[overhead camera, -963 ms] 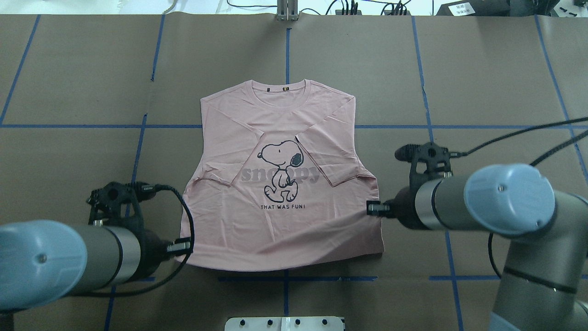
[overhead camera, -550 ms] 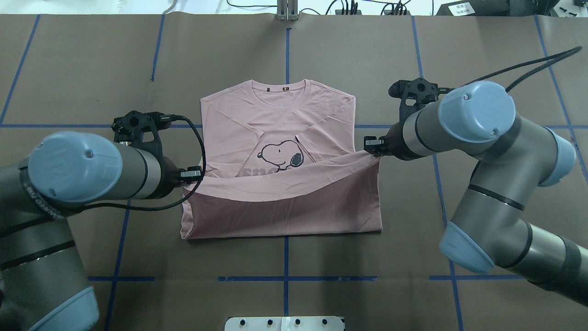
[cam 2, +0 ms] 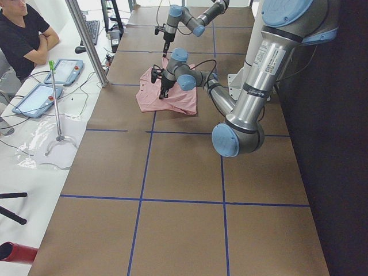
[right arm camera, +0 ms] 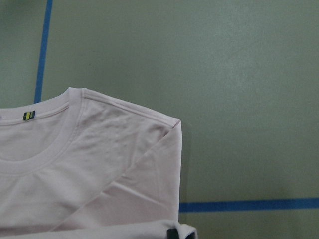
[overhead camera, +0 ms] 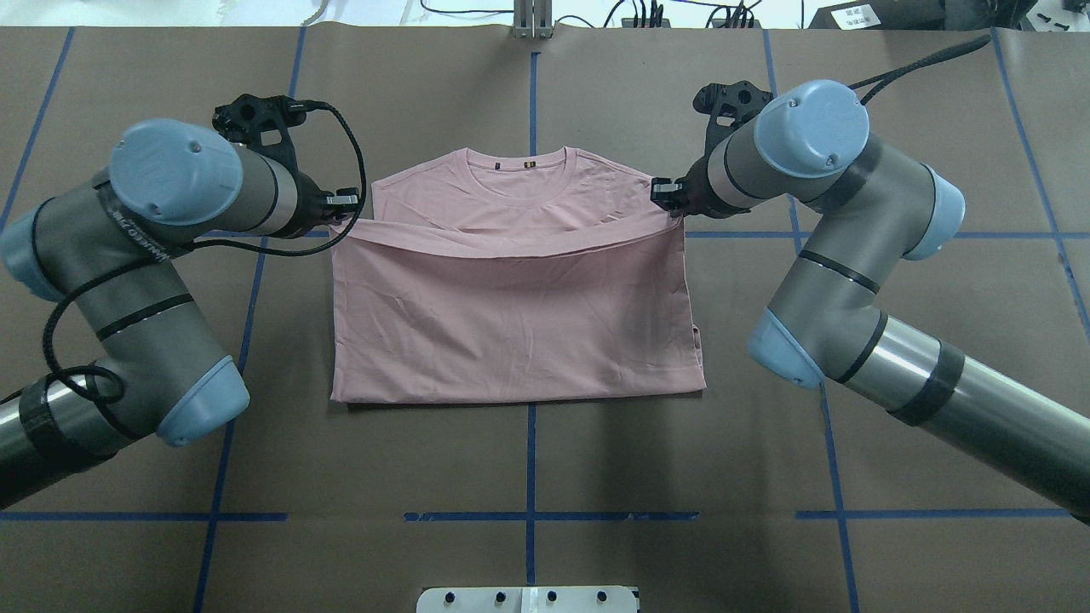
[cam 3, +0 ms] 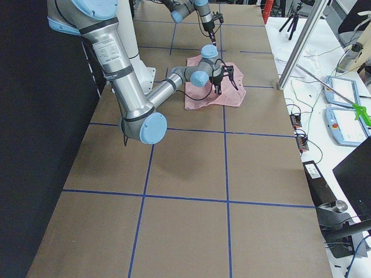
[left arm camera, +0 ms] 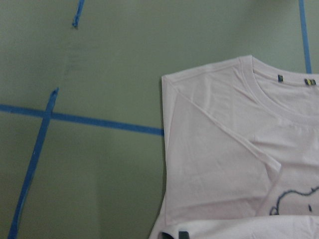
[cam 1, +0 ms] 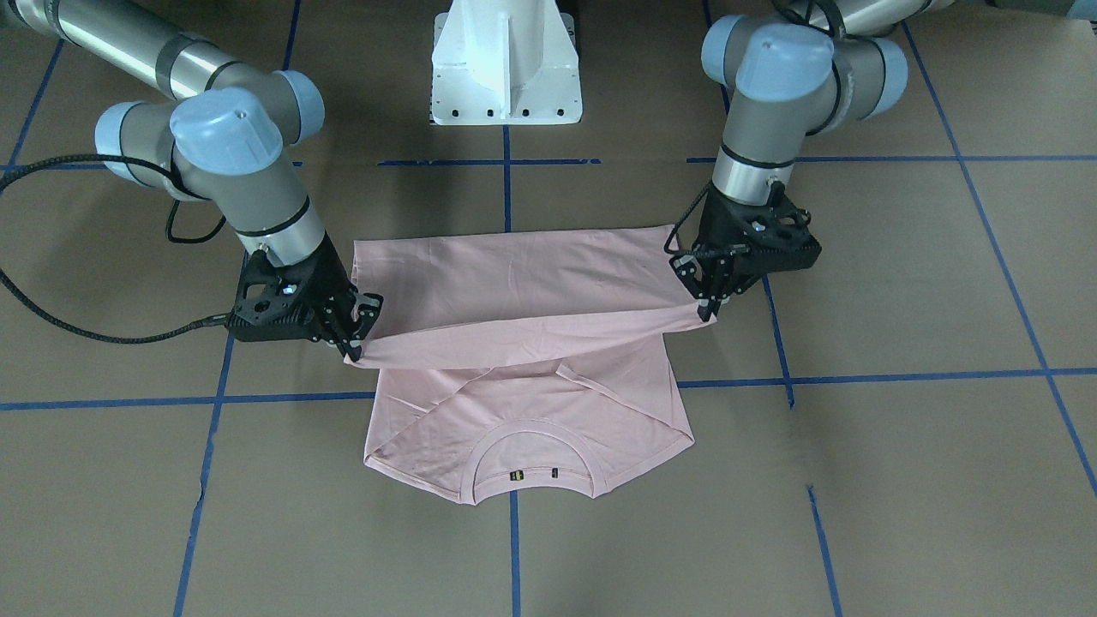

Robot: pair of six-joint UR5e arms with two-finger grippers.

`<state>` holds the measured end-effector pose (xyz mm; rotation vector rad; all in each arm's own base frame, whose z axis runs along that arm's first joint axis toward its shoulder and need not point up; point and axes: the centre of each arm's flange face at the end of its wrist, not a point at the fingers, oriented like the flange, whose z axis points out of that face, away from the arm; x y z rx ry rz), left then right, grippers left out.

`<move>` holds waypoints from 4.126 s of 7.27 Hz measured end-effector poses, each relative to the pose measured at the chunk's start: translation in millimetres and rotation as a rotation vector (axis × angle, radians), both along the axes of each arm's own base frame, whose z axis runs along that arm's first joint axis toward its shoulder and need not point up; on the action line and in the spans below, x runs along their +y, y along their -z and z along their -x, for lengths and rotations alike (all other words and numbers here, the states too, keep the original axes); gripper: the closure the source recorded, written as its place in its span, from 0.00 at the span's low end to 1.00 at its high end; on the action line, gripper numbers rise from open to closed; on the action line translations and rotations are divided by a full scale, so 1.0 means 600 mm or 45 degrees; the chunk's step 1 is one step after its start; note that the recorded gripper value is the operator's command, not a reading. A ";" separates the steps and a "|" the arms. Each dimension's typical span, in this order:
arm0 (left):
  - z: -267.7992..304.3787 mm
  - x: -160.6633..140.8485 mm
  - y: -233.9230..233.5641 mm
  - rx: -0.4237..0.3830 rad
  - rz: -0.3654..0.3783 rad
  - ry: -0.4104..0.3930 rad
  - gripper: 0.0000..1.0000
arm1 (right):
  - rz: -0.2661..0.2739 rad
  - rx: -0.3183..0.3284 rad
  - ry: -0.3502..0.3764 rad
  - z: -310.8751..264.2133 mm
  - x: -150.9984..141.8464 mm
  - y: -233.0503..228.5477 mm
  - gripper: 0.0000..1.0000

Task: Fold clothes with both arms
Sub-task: 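Lay the hem at the collar and open both grippers, then move the right gripper down to the shirt's side edge nearest it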

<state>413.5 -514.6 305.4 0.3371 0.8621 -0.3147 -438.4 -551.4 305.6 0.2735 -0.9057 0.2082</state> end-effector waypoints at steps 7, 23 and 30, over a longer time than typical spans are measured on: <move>-0.025 -0.084 -0.086 -0.006 -0.008 0.045 1.00 | 0.024 0.024 -0.088 0.022 -0.142 -0.017 1.00; 0.000 -0.059 0.023 0.089 -0.065 0.047 0.00 | 0.198 0.049 0.031 0.015 0.083 0.003 0.00; 0.003 -0.042 0.042 0.121 -0.048 0.046 0.00 | 0.344 0.123 0.028 0.090 0.210 -0.074 0.16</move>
